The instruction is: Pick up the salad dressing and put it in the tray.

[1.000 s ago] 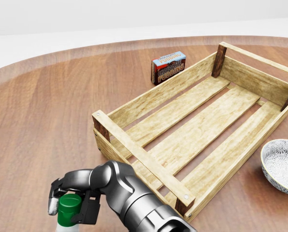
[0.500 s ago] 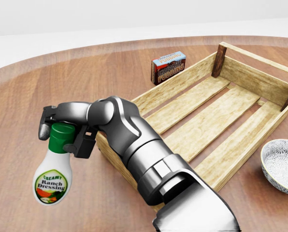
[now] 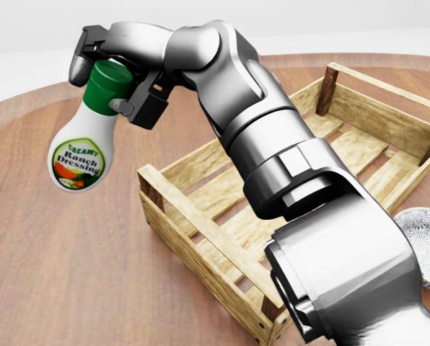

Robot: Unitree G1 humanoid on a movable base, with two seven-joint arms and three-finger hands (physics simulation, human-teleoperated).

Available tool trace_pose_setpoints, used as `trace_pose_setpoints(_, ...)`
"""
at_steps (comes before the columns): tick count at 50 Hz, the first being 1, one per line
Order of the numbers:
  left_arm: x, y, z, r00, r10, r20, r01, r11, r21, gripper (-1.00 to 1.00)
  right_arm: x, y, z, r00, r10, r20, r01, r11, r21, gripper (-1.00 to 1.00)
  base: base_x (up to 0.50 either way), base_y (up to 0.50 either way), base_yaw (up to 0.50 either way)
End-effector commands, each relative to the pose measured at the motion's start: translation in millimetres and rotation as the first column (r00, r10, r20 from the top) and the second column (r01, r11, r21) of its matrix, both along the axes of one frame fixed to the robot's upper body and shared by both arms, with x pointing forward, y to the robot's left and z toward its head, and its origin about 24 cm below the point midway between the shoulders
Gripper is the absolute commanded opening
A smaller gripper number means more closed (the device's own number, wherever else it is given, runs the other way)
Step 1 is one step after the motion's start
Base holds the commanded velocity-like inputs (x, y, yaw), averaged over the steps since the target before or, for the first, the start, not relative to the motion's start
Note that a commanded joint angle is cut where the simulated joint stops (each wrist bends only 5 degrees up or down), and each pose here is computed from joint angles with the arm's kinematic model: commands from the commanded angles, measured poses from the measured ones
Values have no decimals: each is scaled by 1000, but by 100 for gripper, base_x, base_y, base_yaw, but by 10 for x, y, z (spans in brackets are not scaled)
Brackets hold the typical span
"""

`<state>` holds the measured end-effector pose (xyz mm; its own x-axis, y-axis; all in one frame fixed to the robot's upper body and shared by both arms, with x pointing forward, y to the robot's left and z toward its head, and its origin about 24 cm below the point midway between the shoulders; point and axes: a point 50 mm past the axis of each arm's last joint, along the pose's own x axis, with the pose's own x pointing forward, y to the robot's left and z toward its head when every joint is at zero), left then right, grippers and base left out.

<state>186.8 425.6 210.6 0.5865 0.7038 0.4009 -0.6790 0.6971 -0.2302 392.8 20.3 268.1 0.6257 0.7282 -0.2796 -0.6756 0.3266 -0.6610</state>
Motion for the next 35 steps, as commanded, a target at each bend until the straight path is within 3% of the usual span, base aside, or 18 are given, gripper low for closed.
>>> trace_pose_setpoints(1,13,3,-25,1000,-3,-10,3,1000,-5,100,167,-561,310,987,-149,56,147,989,34,-97,0,0,0)
trace_pose_setpoints(13,0,-13,-3,1000,-3,-3,3,1000,6,100,286,-1372,234,932,-350,97,352,936,-5,-98,0,0,0)
trace_pose_setpoints(18,8,-22,-7,1000,-5,-5,5,1000,8,100,296,-1673,45,905,-417,86,422,906,-44,-98,0,0,0)
trace_pose_setpoints(29,20,-19,-16,1000,-6,-11,6,1000,7,100,291,-2041,-324,862,-507,-14,503,859,-99,-98,0,0,0)
trace_pose_setpoints(35,33,-22,-31,1000,-9,-18,9,1000,5,100,274,-2189,-538,834,-549,-57,531,826,-189,-97,0,0,0)
